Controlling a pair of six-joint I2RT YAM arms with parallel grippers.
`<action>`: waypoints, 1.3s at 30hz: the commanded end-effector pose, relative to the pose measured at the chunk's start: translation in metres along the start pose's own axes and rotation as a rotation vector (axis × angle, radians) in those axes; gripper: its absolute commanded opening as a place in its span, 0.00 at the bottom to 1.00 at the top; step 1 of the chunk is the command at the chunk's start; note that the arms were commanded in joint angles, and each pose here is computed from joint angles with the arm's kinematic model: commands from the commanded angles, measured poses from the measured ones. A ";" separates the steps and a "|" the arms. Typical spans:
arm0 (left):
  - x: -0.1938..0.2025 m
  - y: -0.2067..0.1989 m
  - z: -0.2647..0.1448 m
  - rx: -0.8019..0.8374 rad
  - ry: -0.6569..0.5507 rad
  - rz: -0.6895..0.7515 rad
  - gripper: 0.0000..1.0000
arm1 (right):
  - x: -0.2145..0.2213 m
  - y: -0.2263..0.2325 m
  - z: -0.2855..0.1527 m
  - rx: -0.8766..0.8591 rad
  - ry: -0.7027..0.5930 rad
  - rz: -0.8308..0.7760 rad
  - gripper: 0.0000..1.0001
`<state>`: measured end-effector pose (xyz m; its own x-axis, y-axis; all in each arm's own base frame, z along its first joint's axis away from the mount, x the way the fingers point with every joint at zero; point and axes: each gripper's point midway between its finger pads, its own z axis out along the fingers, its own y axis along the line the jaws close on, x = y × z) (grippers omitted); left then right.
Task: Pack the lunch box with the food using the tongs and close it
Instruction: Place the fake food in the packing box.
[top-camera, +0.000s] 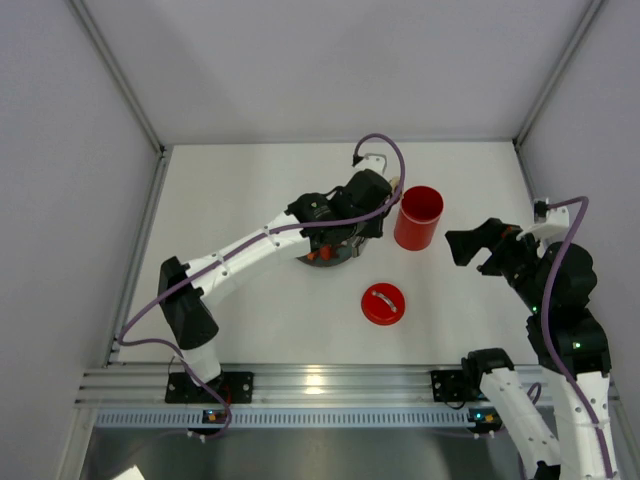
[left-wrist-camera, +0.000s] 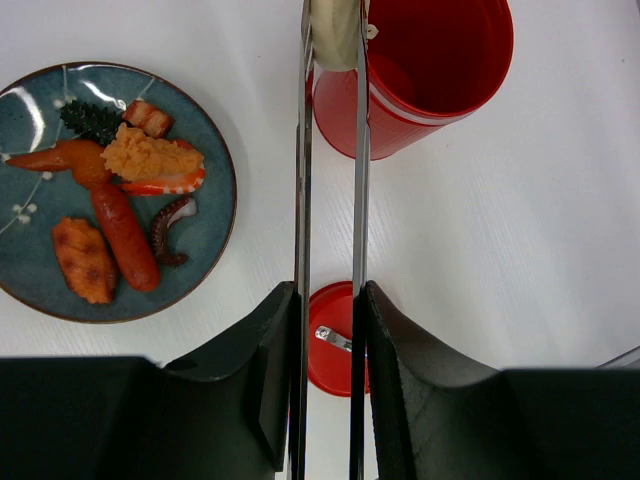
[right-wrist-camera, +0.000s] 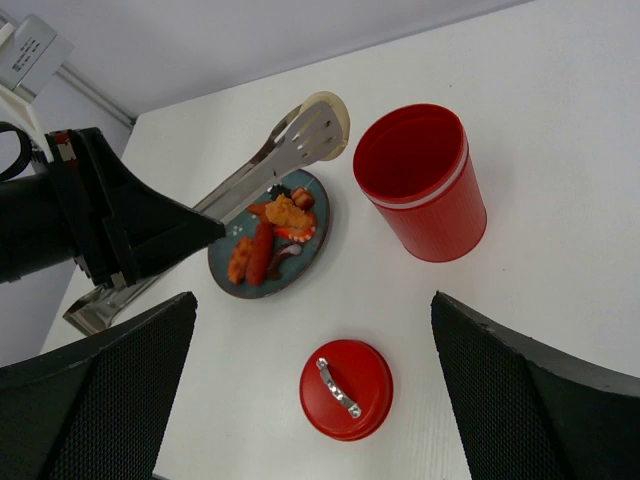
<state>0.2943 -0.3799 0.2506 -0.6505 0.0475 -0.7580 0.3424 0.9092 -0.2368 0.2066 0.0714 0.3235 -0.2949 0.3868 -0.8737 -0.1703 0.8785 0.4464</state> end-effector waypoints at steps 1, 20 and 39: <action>-0.029 -0.030 -0.005 0.096 -0.081 -0.019 0.33 | -0.001 -0.009 -0.016 0.066 0.005 -0.021 0.99; -0.016 -0.055 0.011 0.123 -0.050 0.015 0.50 | 0.003 -0.009 -0.024 0.067 0.015 -0.030 0.99; -0.058 -0.022 -0.039 0.024 -0.218 -0.021 0.60 | 0.008 -0.012 -0.017 0.067 0.032 -0.036 1.00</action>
<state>0.2944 -0.4126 0.2535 -0.6145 0.0596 -0.7866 0.3824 0.8947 -0.2309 0.1921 0.0617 0.3111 -0.3261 0.3595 -0.8743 -0.1195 0.9018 0.4154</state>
